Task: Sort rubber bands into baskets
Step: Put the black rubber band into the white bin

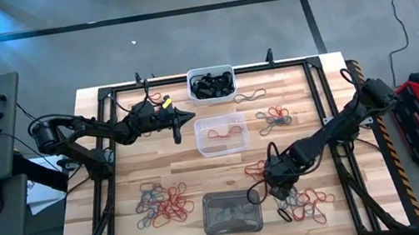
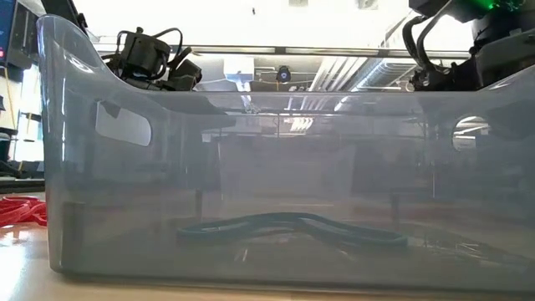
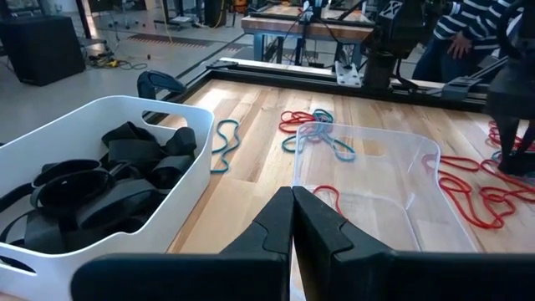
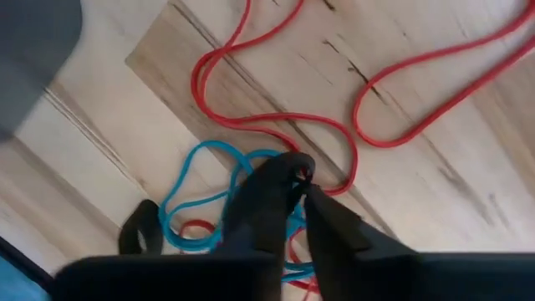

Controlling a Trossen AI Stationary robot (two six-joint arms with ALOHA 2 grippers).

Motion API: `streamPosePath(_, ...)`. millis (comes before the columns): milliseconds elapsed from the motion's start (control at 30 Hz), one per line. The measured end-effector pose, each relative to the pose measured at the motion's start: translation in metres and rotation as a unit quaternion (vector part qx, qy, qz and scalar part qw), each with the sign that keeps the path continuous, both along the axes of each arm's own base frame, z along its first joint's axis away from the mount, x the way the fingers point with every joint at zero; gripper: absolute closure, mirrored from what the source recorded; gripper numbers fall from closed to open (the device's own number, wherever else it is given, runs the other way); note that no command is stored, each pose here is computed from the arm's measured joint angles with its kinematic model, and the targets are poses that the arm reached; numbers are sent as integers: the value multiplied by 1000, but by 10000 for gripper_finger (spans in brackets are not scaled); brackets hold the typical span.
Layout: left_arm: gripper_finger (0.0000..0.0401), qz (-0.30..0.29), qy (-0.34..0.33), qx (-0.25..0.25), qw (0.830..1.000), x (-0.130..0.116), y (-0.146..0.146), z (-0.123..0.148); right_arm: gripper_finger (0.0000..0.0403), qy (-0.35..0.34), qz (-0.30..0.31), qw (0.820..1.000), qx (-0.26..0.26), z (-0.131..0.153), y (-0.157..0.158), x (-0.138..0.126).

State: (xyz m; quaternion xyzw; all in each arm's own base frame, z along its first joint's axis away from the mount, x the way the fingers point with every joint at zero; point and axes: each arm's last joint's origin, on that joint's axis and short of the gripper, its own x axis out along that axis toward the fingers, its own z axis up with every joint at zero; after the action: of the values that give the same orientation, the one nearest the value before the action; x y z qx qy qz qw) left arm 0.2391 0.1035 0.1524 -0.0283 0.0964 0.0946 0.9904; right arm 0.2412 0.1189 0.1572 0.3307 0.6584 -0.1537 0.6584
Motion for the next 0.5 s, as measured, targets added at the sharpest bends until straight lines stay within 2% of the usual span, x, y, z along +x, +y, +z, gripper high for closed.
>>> streamPosePath(67, 401, 0, 0, 0, 1000, 0, 0, 0, 396, -4, 15, 1000, -6, 0, -1, 0)
streamPosePath(233, 401, 0, 1, -1, 1000, 0, 0, 0, 399, -16, 28, 999, -8, 7, -3, -3)
streamPosePath(367, 401, 0, 1, 0, 1000, 0, 0, 0, 400, -44, 27, 999, -8, 23, -7, -8)
streamPosePath(500, 401, 0, 1, -1, 1000, 0, 0, 0, 402, -97, 24, 994, -35, 45, -19, -13)
